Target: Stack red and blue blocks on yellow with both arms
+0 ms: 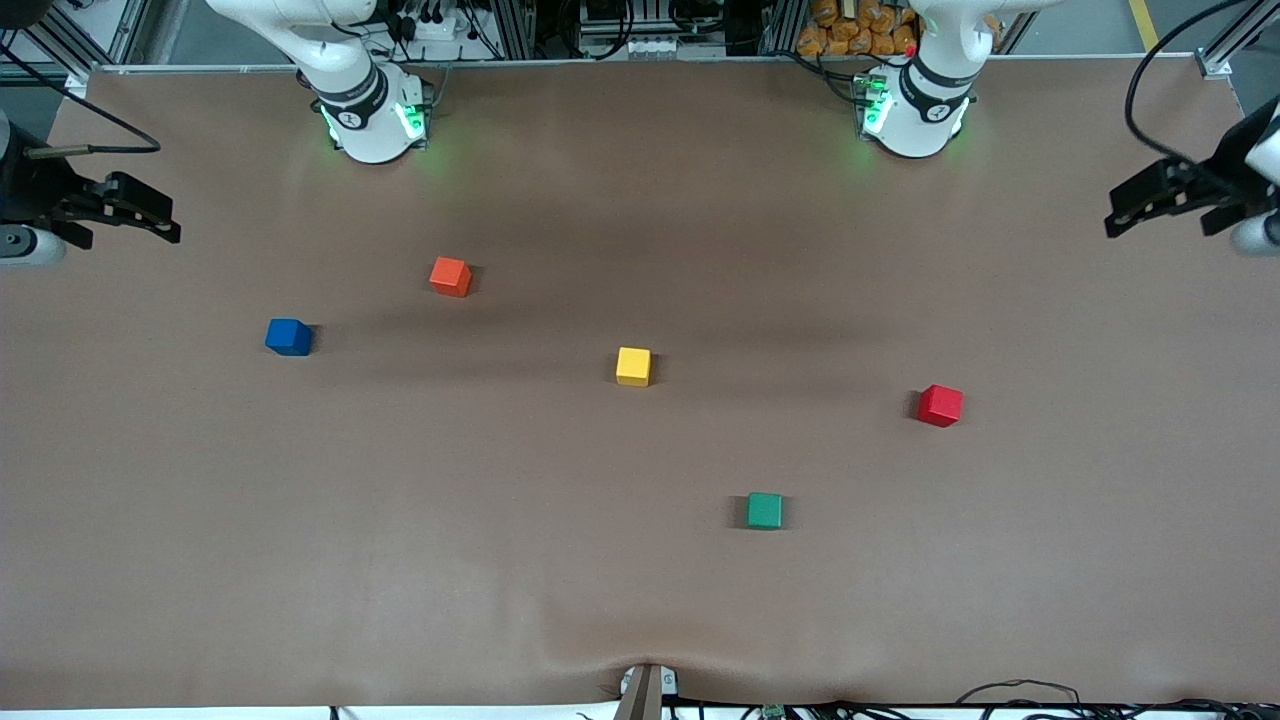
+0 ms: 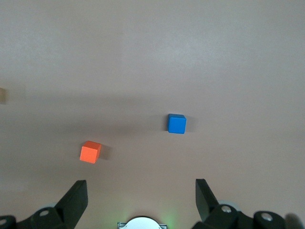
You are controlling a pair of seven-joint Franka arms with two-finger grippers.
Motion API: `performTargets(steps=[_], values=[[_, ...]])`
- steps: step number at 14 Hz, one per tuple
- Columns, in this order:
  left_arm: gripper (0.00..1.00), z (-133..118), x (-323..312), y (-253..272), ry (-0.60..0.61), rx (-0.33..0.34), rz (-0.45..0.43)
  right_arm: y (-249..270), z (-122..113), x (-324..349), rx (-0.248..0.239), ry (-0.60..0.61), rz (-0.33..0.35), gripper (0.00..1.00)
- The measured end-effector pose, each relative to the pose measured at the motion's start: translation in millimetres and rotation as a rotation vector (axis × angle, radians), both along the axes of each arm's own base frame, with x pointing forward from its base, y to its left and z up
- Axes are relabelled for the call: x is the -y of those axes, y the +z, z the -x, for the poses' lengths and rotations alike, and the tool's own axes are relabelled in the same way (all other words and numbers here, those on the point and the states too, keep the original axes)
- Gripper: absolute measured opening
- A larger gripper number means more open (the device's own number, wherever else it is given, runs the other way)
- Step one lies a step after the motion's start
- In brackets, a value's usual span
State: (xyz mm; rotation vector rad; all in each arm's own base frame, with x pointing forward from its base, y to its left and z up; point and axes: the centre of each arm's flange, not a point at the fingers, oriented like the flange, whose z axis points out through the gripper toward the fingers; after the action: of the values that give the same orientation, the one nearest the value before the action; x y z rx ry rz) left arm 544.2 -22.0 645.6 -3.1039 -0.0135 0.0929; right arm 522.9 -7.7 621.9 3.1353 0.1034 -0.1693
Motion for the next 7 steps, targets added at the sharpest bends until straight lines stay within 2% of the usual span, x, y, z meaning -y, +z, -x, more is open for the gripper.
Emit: performTargets(steps=[4,7], values=[[1.00,-19.4,-1.5,-29.6,0.000,-0.030,0.005,-0.2,-0.1,0.2,0.000,0.000,0.000,1.00],[1.00,-41.5,-1.4,-73.9,-0.003,-0.090,0.012,-0.4,-0.2,0.8,-0.001,-0.002,0.000,1.00]])
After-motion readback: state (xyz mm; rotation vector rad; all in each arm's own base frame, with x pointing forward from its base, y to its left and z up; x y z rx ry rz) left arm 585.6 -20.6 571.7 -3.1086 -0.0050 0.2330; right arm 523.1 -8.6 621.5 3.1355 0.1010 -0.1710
